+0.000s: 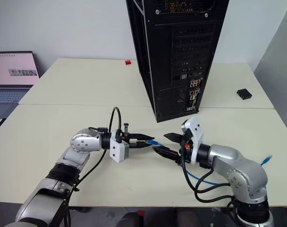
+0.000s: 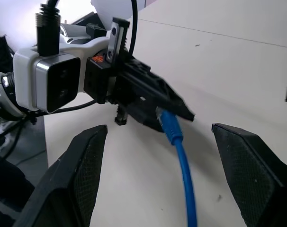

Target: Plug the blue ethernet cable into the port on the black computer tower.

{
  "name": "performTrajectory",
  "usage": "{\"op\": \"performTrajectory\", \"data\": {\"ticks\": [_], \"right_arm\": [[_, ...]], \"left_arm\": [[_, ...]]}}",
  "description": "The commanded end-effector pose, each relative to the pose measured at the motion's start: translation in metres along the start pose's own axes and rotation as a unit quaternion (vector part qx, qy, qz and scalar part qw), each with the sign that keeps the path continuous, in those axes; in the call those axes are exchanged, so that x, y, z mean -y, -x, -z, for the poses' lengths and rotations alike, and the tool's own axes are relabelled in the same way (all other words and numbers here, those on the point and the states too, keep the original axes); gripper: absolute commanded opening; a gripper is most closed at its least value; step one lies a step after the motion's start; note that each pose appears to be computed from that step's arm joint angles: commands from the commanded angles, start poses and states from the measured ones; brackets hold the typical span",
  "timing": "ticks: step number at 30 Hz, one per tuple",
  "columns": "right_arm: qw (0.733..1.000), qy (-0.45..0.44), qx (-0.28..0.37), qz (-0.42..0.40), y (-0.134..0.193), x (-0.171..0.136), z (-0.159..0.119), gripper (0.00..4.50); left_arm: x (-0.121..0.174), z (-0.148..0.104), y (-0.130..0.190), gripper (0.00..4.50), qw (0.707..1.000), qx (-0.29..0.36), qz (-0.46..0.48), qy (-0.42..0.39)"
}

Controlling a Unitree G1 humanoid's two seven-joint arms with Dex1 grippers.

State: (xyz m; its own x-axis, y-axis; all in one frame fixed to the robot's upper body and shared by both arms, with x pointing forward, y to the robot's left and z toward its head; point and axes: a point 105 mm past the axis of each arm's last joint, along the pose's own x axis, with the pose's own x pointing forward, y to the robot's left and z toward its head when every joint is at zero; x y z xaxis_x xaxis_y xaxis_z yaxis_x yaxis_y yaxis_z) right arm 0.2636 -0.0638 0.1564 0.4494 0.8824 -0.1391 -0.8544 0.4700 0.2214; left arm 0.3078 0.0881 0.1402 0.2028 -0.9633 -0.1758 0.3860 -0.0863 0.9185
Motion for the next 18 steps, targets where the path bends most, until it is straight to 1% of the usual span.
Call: {"op": "performTrajectory", "data": {"ticks": [1, 7, 14, 17, 18], "right_arm": [[1.000, -0.003, 0.019, -0.011, -0.004, -0.001, -0.008, 3.73], [0.999, -0.017, 0.028, -0.031, -0.013, -0.004, -0.011, 3.73], [0.998, -0.029, 0.032, -0.036, -0.016, -0.002, -0.012, 3.73], [0.998, -0.039, 0.033, -0.035, -0.018, -0.001, -0.011, 3.30], [0.998, -0.040, 0.034, -0.034, -0.018, 0.000, -0.011, 3.04]], "left_arm": [[-0.012, -0.008, 0.002, 0.29, 0.998, 0.017, -0.039, -0.053], [-0.012, -0.008, 0.002, 0.29, 0.996, 0.016, -0.047, -0.070], [-0.015, -0.007, 0.001, 0.29, 0.995, 0.012, -0.058, -0.083], [-0.016, -0.007, 0.000, 0.29, 0.994, 0.014, -0.066, -0.086], [-0.015, -0.007, -0.001, 0.29, 0.994, 0.013, -0.062, -0.088]]}}
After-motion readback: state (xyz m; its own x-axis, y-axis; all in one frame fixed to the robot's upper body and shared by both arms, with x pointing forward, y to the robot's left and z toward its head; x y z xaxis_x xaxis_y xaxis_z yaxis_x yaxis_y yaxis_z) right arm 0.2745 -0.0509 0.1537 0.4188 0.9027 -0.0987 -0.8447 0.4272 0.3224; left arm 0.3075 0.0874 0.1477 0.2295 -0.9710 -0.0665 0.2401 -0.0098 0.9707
